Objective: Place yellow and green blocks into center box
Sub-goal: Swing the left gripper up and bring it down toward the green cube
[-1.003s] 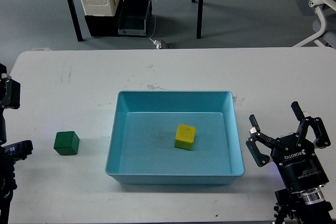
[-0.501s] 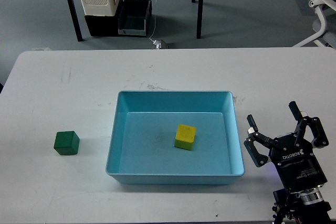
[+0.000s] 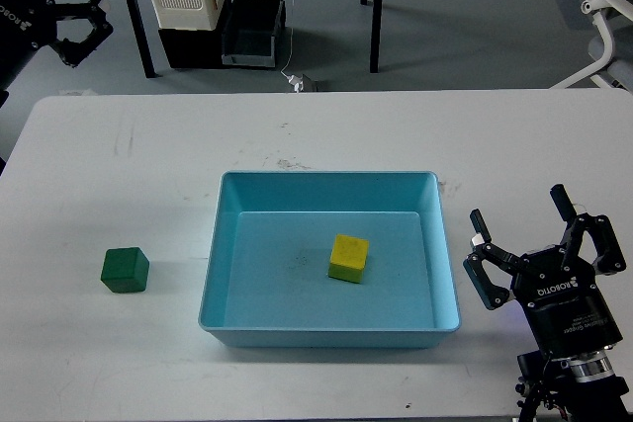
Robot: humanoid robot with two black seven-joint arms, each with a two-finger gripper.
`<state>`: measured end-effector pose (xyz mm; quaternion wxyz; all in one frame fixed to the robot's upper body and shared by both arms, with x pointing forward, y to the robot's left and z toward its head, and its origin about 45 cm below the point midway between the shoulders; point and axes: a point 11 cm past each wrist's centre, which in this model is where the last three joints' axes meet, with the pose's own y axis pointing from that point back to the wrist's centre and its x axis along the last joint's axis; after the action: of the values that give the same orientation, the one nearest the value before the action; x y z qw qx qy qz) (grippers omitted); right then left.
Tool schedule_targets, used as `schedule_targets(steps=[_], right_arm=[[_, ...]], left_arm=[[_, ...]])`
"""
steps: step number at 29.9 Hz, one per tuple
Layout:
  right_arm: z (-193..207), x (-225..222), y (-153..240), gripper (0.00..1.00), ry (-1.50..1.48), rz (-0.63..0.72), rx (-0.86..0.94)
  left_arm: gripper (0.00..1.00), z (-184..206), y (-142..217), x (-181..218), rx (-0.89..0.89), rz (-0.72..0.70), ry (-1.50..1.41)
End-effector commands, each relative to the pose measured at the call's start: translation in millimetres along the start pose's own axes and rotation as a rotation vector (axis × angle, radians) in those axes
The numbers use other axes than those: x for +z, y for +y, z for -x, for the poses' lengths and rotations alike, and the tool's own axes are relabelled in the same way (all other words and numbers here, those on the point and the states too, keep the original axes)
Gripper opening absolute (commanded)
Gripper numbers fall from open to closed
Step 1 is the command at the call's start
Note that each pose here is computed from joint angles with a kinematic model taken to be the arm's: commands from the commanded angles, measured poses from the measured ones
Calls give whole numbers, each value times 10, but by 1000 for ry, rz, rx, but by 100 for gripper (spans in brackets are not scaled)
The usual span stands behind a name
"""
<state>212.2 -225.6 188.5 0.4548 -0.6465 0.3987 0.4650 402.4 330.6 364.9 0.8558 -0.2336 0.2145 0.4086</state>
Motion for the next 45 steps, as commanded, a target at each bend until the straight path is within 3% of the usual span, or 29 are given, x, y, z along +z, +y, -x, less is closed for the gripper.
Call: schedule_targets(steps=[1, 5, 10, 18, 25, 32, 39, 45], right_arm=[[0, -5, 2, 100, 2, -2, 0], [0, 1, 1, 100, 0, -2, 0], [0, -13, 2, 100, -3, -8, 0], [-3, -200, 17, 100, -23, -97, 1], [-12, -279, 32, 100, -32, -134, 4], [-33, -479, 108, 100, -37, -208, 17], [-21, -627, 166, 100, -24, -254, 19], [-29, -616, 179, 100, -27, -252, 24]], left_arm=[[100, 86, -113, -32, -23, -85, -103], [100, 190, -216, -78, -52, -195, -244], [100, 425, -598, 18, -112, -276, -381], [100, 565, -730, -318, -164, -527, -557], [100, 566, -582, -660, -232, -784, -806], [100, 609, -627, -646, -249, -916, -956], [100, 262, -259, -763, -260, -1242, -1219], [100, -34, 111, -705, -230, -1378, -1286]])
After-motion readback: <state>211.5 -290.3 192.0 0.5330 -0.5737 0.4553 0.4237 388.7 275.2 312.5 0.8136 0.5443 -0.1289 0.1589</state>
